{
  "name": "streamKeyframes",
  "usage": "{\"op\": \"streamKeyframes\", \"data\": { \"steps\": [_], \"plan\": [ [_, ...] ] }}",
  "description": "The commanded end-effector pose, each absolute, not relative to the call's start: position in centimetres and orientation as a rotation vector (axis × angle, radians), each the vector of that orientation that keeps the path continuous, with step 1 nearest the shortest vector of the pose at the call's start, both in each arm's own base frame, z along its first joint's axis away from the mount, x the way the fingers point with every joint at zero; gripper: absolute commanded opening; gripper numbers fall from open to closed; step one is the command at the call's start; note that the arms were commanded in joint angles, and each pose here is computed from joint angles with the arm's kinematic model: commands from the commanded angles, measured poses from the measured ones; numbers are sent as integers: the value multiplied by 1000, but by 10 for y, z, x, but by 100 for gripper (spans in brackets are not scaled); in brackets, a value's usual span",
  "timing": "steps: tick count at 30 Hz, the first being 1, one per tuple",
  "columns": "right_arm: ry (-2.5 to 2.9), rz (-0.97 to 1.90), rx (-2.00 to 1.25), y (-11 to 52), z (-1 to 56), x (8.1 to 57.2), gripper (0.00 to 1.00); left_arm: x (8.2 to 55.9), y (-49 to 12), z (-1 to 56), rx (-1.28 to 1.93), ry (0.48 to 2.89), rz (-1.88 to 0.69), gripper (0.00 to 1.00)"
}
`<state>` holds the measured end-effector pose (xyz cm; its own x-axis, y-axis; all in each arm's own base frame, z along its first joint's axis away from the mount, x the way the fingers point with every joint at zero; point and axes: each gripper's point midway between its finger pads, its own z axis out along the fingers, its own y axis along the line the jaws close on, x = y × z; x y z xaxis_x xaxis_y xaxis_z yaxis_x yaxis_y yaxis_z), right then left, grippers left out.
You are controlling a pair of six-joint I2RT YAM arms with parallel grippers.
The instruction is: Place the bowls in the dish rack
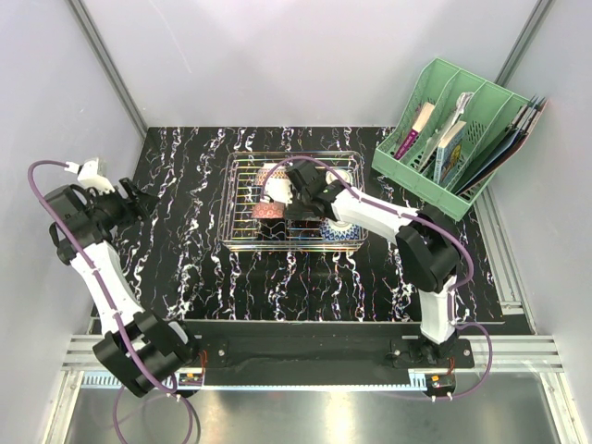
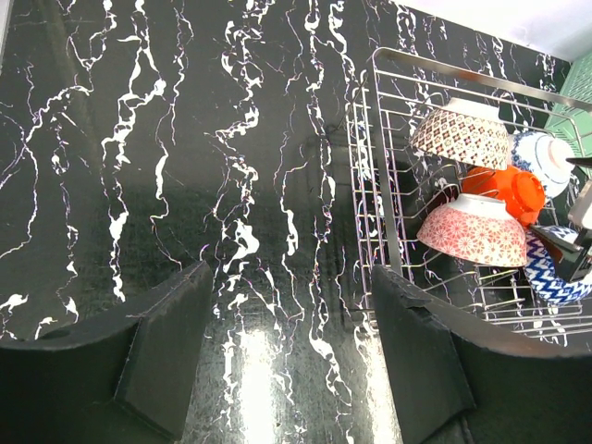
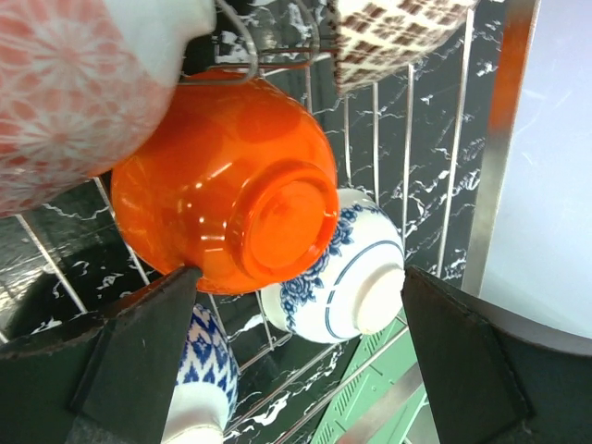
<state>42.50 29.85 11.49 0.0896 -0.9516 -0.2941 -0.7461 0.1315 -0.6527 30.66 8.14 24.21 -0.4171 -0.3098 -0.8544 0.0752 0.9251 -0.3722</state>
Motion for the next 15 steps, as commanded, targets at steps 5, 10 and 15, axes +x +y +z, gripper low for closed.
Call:
{"op": "streamKeyframes", "data": {
  "steps": [5, 10, 15],
  "plan": [
    [1696, -324, -1387, 283, 210, 416, 100, 301, 76, 258, -49, 1917, -383, 97],
    [1731, -152, -1285, 256, 273, 366, 100, 296, 71, 268, 2, 1905, -364, 99],
    [1813, 82, -1129, 205, 309, 337, 100, 283, 59, 276, 85, 1927, -368, 99]
  ]
}}
